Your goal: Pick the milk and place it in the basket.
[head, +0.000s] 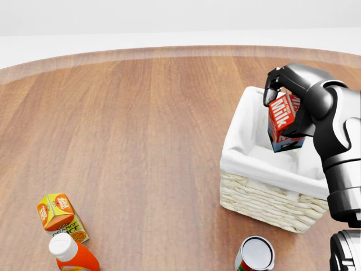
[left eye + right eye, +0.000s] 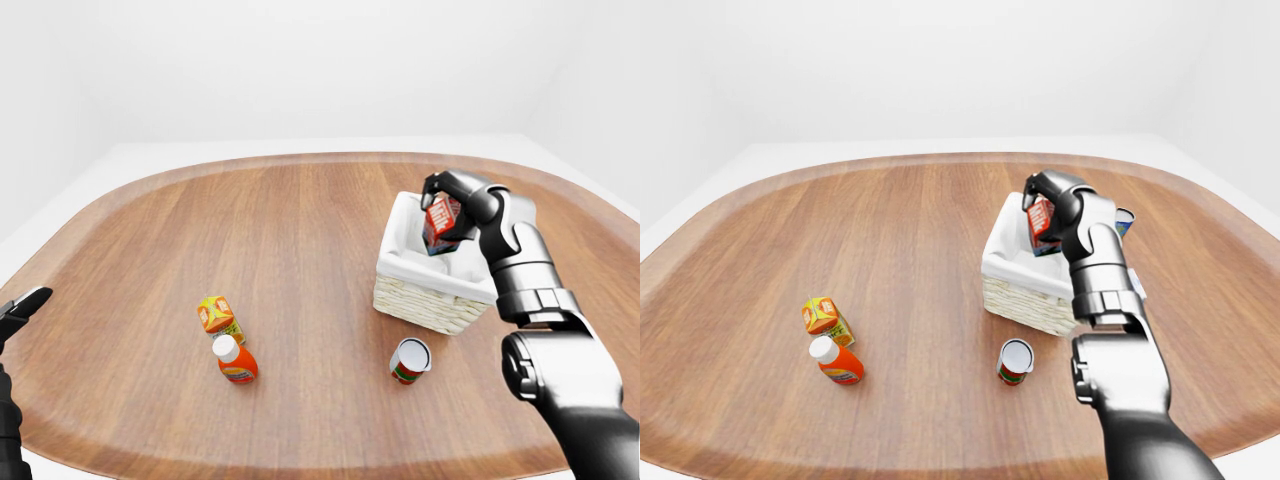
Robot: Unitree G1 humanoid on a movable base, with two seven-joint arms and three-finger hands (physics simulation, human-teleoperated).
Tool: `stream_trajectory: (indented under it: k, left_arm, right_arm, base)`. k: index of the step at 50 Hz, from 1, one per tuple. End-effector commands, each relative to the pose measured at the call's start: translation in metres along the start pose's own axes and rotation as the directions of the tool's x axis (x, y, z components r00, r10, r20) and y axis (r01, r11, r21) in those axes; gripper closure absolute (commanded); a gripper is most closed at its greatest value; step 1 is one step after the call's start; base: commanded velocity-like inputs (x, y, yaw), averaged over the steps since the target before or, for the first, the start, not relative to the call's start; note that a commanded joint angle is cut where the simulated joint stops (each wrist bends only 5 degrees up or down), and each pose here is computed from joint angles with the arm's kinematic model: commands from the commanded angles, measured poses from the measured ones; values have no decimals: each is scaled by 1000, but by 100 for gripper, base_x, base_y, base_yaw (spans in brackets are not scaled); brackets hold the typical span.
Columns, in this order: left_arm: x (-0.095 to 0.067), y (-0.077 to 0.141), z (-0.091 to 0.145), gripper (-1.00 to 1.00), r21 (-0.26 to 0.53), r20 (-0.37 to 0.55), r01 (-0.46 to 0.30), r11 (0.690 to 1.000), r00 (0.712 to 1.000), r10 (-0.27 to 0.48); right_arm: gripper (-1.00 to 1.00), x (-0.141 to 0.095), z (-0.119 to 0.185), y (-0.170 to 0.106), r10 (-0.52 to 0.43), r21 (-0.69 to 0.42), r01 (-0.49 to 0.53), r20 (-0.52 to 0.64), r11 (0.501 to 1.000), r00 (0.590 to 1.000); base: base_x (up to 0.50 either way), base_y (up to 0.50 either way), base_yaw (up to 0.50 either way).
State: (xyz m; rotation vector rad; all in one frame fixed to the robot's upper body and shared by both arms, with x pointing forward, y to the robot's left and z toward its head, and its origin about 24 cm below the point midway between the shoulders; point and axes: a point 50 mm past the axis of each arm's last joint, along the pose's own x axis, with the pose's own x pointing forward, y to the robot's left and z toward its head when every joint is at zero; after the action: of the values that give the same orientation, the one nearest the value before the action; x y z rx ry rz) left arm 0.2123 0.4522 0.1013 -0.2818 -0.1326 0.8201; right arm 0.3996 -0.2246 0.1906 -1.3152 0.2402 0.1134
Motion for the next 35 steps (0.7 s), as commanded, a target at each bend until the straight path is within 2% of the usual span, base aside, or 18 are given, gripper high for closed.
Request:
stream_trajectory:
  k: [1, 35]
  left_arm:
    - [0, 0, 0, -100, -1, 0, 1, 1000, 1000, -1]
    - [0, 0, 0, -100, -4, -1, 4, 1000, 1000, -4]
  right_arm:
    - [100, 0, 2, -9, -63, 46, 62, 18, 997, 998]
    - [100, 7, -6, 12, -49, 71, 50, -15, 996, 999]
  base:
    - [0, 0, 0]
    - [0, 0, 0]
